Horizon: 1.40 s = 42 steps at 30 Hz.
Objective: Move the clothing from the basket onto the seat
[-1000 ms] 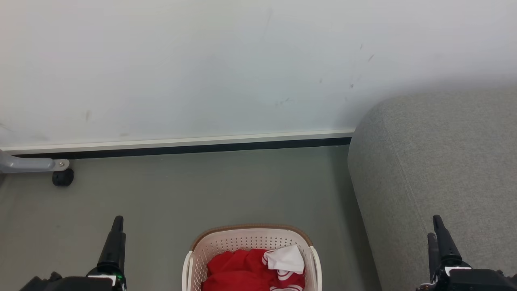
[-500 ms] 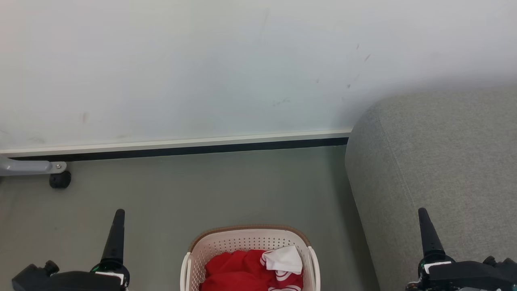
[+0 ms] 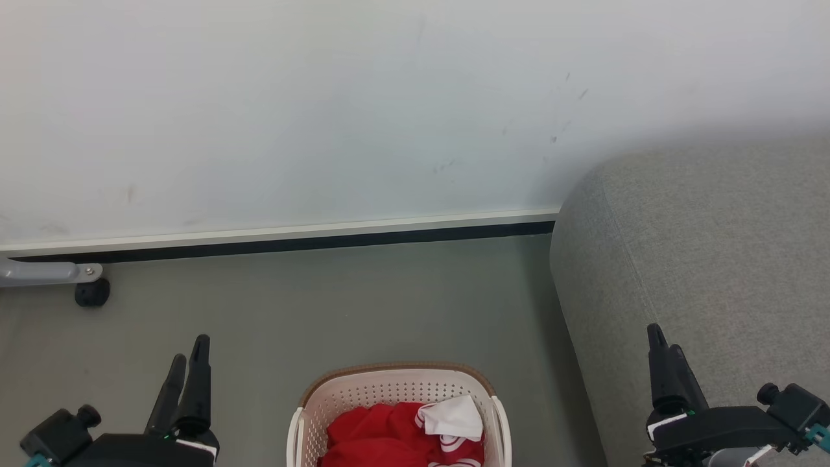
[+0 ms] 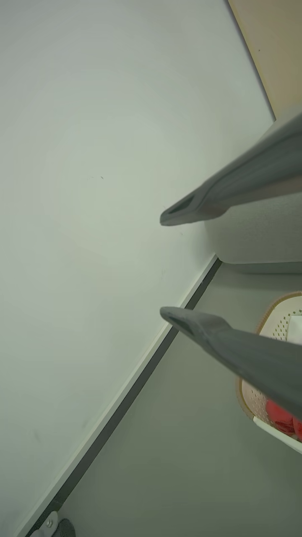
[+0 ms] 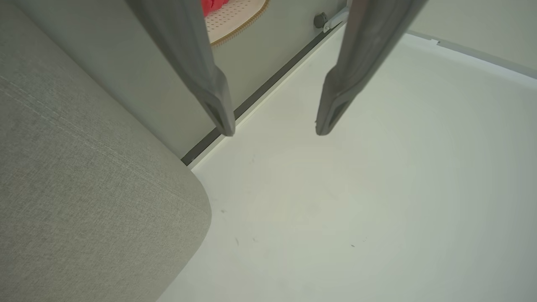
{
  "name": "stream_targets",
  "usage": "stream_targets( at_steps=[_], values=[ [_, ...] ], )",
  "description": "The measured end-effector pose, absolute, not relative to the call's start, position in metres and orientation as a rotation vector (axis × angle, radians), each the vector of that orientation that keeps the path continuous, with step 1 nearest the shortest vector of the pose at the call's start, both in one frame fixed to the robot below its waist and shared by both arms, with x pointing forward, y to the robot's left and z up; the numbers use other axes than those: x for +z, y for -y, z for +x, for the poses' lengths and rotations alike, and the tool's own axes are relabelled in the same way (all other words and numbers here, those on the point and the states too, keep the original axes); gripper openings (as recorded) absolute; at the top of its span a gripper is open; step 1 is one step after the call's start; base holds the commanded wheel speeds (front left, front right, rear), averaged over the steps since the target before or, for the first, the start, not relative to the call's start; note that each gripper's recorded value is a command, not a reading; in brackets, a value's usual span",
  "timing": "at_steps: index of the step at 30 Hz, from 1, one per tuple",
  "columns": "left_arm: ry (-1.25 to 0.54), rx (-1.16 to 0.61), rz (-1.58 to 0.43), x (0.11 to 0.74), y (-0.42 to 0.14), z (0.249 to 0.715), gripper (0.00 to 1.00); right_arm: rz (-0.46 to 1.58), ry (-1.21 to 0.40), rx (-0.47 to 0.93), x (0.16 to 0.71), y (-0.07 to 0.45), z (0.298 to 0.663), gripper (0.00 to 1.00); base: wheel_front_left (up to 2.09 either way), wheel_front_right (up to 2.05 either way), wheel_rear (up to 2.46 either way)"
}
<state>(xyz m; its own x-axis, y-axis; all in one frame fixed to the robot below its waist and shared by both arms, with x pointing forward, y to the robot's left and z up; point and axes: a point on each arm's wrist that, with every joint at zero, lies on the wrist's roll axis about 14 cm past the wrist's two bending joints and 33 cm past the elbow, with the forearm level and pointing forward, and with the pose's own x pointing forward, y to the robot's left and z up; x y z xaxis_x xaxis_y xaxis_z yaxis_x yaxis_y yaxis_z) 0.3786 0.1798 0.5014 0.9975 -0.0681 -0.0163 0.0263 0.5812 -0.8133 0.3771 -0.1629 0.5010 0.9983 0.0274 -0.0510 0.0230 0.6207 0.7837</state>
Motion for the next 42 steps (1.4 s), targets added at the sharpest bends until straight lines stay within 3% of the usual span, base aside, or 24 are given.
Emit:
stream_targets(
  at_steps=[17, 42],
  values=[
    [-0.033, -0.098, -0.642, 0.505, -0.174, 0.379, 1.0, 0.577, -0.009, 0.028, 0.513, 0.156, 0.376, 1.0, 0.0, 0.0, 0.0],
    [0.066, -0.181, -0.351, 0.523, -0.161, 0.379, 1.0, 0.237, 0.131, 0.055, 0.538, 0.145, 0.372, 1.0, 0.0, 0.0, 0.0]
  ],
)
